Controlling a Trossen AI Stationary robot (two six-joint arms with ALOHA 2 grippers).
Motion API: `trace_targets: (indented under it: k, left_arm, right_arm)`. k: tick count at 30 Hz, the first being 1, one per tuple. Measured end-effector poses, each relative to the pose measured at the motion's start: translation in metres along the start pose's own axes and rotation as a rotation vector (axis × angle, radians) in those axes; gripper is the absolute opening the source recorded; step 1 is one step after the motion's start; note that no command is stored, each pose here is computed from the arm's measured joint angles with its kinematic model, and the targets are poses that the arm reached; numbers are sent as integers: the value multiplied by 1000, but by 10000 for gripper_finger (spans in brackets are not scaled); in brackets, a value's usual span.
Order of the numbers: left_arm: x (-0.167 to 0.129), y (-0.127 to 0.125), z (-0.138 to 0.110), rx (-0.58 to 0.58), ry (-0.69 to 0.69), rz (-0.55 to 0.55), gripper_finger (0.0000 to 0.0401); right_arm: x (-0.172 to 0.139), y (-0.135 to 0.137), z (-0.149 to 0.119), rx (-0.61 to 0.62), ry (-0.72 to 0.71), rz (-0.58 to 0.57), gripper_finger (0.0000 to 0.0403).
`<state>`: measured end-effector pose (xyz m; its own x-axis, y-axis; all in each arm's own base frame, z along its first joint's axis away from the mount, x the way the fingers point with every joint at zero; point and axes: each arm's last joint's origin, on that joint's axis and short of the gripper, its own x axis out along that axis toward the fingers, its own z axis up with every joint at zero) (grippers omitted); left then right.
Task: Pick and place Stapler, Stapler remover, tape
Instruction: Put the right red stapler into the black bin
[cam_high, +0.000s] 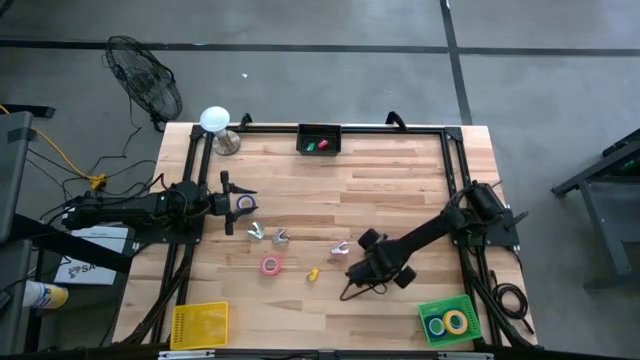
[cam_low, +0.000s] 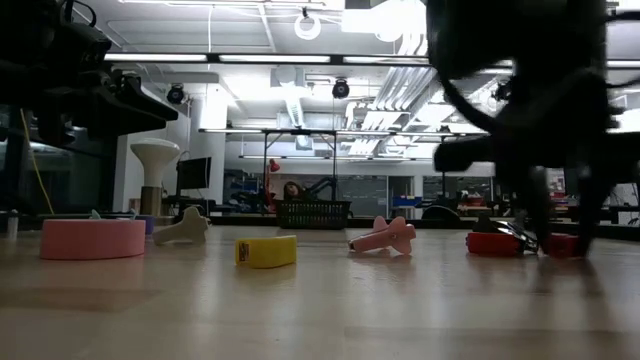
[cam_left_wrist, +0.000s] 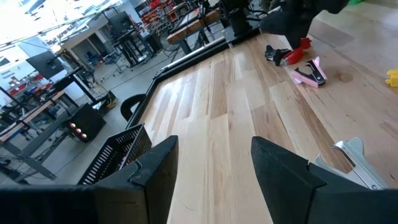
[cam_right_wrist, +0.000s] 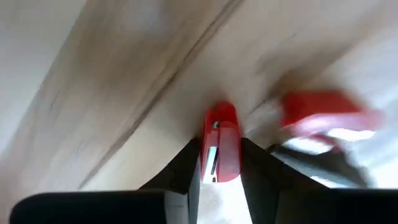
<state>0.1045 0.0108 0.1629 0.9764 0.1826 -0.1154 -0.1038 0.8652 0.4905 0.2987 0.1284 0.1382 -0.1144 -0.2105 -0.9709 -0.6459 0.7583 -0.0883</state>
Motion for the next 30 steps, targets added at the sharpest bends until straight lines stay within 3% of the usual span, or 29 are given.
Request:
trace_targets:
  k: [8, 15, 24, 30]
  left_arm:
    - [0, 0, 0, 0, 0, 0, 197]
    - [0, 0, 0, 0, 0, 0, 197]
    - [0, 0, 0, 0, 0, 0, 197]
    - [0, 0, 0, 0, 0, 0, 197]
  right_arm:
    - [-37, -26, 13, 193, -102, -102, 79]
    - [-60, -93, 0, 330, -158, -215, 79]
    - [-44, -211, -61, 411, -279, -315, 82]
    - [-35, -279, -120, 582, -471, -412, 81]
